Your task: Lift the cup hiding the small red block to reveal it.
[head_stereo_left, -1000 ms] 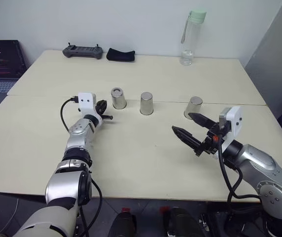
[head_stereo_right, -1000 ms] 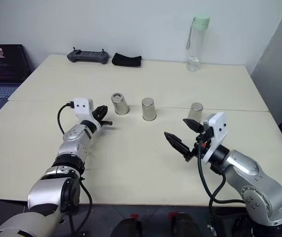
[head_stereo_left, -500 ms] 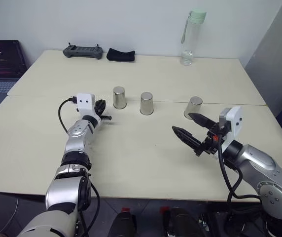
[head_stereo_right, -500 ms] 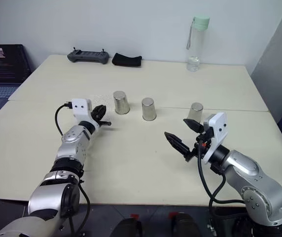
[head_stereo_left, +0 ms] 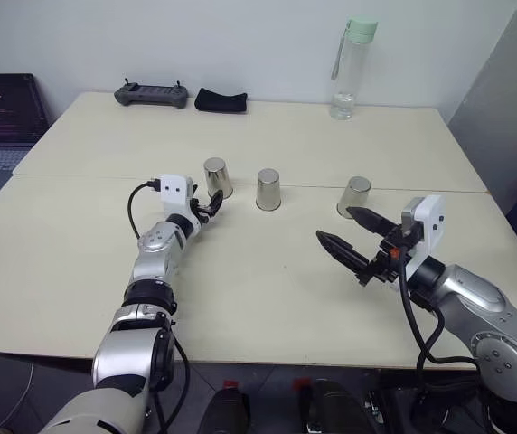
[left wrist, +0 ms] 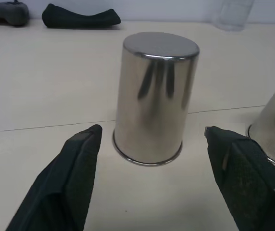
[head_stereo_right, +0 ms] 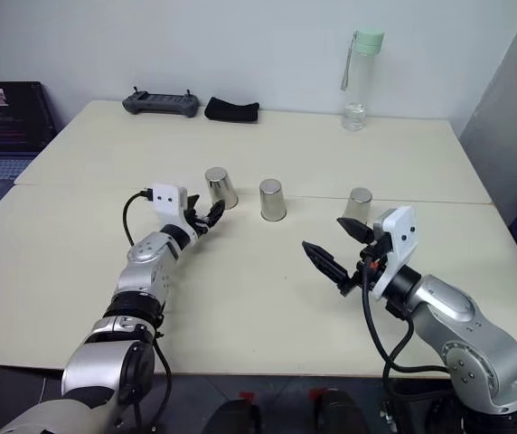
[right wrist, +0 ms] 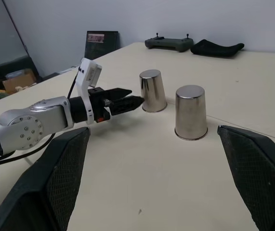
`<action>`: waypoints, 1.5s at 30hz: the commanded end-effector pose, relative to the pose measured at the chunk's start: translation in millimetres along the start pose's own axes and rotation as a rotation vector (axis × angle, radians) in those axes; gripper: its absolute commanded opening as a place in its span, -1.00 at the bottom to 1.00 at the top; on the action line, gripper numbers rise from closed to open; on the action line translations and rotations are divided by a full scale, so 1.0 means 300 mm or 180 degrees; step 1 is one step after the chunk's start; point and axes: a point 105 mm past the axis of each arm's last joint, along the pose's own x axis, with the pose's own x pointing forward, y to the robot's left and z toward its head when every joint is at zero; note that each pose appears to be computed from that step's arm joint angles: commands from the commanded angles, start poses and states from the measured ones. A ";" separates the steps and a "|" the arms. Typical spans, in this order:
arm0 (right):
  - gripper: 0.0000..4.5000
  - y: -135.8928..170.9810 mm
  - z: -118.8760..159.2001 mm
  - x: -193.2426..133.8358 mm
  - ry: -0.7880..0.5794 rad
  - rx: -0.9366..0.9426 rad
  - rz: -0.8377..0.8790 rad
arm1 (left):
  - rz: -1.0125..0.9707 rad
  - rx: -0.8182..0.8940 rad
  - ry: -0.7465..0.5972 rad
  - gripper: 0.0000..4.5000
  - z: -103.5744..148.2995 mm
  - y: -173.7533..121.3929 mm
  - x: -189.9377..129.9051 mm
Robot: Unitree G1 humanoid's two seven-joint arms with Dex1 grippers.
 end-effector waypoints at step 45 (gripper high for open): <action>1.00 0.007 0.031 -0.023 -0.0139 -0.0083 -0.0228 | 0.0278 0.0177 -0.0177 0.17 0.160 -0.029 0.114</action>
